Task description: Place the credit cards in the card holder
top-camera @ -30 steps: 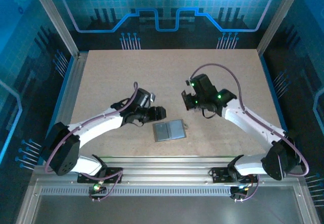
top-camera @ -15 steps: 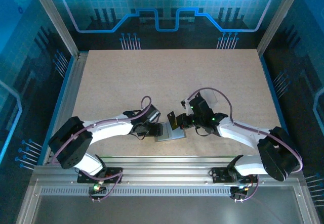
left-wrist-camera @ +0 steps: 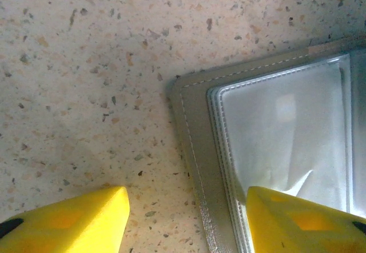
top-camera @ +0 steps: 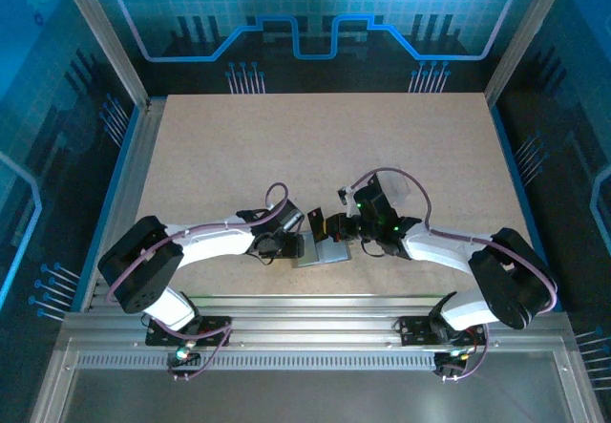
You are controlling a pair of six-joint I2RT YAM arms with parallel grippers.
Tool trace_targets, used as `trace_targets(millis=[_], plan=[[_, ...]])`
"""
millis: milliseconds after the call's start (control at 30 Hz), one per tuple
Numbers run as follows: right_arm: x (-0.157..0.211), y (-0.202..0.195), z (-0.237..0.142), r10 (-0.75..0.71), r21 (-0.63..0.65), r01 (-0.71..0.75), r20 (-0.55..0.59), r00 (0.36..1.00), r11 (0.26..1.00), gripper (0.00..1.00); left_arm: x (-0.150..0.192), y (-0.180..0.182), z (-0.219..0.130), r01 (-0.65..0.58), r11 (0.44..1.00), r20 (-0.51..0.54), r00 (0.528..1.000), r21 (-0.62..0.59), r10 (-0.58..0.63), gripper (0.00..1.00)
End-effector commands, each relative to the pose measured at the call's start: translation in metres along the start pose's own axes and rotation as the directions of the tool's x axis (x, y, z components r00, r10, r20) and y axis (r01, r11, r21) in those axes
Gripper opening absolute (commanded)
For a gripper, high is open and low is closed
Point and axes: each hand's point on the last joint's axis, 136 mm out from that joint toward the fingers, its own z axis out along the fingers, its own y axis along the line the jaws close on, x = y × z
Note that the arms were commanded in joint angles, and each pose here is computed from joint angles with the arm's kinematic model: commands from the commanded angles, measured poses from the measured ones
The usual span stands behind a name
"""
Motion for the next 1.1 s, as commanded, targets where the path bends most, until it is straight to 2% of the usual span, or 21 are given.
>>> trace_targets(millis=[0,567,1067], plan=[[0.007,0.0,0.004,-0.001,0.001,0.001,-0.006,1.0,1.0,0.0,0.013,0.004,0.011,0.015,1.0,-0.032,0.999,-0.001,-0.015,0.57],[0.018,-0.013,0.005,-0.014,0.084,0.014,-0.011,1.0,0.996,0.0,0.022,0.005,0.018,0.007,1.0,-0.047,0.999,-0.017,-0.008,0.55],[0.02,0.001,0.008,0.03,0.008,-0.03,-0.016,0.999,1.0,0.0,0.023,0.005,0.023,0.004,1.0,-0.057,0.998,-0.022,-0.005,0.55]])
